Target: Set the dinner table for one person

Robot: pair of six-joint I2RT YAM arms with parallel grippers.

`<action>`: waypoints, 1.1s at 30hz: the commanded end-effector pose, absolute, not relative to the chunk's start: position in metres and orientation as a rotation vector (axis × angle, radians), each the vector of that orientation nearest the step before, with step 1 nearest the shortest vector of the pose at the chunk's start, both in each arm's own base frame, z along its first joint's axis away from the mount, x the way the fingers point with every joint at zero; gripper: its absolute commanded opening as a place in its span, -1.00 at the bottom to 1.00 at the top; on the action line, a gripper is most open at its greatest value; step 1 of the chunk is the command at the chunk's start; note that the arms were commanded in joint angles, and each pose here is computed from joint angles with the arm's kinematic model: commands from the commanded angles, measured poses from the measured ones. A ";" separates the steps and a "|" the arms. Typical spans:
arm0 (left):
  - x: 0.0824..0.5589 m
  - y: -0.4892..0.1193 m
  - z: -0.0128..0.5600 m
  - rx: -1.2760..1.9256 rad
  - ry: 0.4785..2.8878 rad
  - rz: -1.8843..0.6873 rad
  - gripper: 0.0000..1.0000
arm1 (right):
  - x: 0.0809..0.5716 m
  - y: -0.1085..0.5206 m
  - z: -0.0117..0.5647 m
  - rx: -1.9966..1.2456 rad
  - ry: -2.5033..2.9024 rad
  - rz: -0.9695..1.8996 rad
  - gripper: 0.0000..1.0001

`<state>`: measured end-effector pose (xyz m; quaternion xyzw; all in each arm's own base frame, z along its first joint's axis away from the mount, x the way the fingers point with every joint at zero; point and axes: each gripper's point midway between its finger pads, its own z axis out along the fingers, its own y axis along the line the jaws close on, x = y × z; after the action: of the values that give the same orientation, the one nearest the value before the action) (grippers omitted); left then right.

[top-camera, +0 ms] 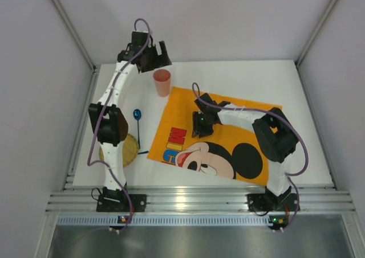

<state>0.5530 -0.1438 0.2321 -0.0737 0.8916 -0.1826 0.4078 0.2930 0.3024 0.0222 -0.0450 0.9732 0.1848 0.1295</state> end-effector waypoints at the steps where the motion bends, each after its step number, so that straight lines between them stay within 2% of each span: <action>1: 0.559 -0.198 0.196 -0.034 2.315 -0.554 0.96 | 0.243 0.260 -0.036 -0.130 3.061 0.301 -0.21; 2: 0.562 -0.209 0.202 -0.016 2.302 -0.558 0.96 | 0.242 0.259 -0.037 -0.127 3.062 0.295 -0.21; 6: 0.561 -0.224 0.159 -0.005 2.390 -0.564 0.96 | 0.236 0.252 -0.037 -0.112 3.063 0.282 -0.21; 16: 0.556 -0.208 0.131 -0.053 2.450 -0.440 0.96 | 0.227 0.240 -0.039 -0.106 3.069 0.244 -0.22; 17: 0.555 -0.207 0.128 -0.053 2.457 -0.434 0.87 | 0.227 0.240 -0.039 -0.104 3.069 0.244 -0.22; 18: 0.555 -0.209 0.129 -0.045 2.454 -0.449 0.68 | 0.227 0.240 -0.039 -0.104 3.070 0.241 -0.22; 19: 0.555 -0.210 0.130 -0.039 2.451 -0.466 -0.59 | 0.227 0.241 -0.039 -0.104 3.070 0.242 -0.22; 20: 0.554 -0.210 0.130 -0.047 2.455 -0.473 -1.00 | 0.227 0.240 -0.040 -0.104 3.073 0.245 -0.22; 22: 0.553 -0.206 0.133 -0.076 2.455 -0.447 -1.00 | 0.228 0.245 -0.039 -0.121 3.070 0.256 -0.24; 23: 0.552 -0.206 0.138 -0.073 2.451 -0.451 -1.00 | 0.228 0.250 -0.039 -0.150 3.071 0.282 -0.32; 25: 0.548 -0.203 0.151 -0.066 2.442 -0.441 -1.00 | 0.230 0.265 -0.042 -0.205 3.076 0.312 -0.36; 33: 0.537 -0.185 0.262 -0.047 2.256 -0.386 -1.00 | 0.207 0.352 -0.048 -0.511 3.075 0.475 -0.38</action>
<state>0.5457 -0.1945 0.1447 -0.0274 0.9388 -0.1420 0.3127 0.2785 0.3579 0.0211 -0.1000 0.9634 0.2255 0.1053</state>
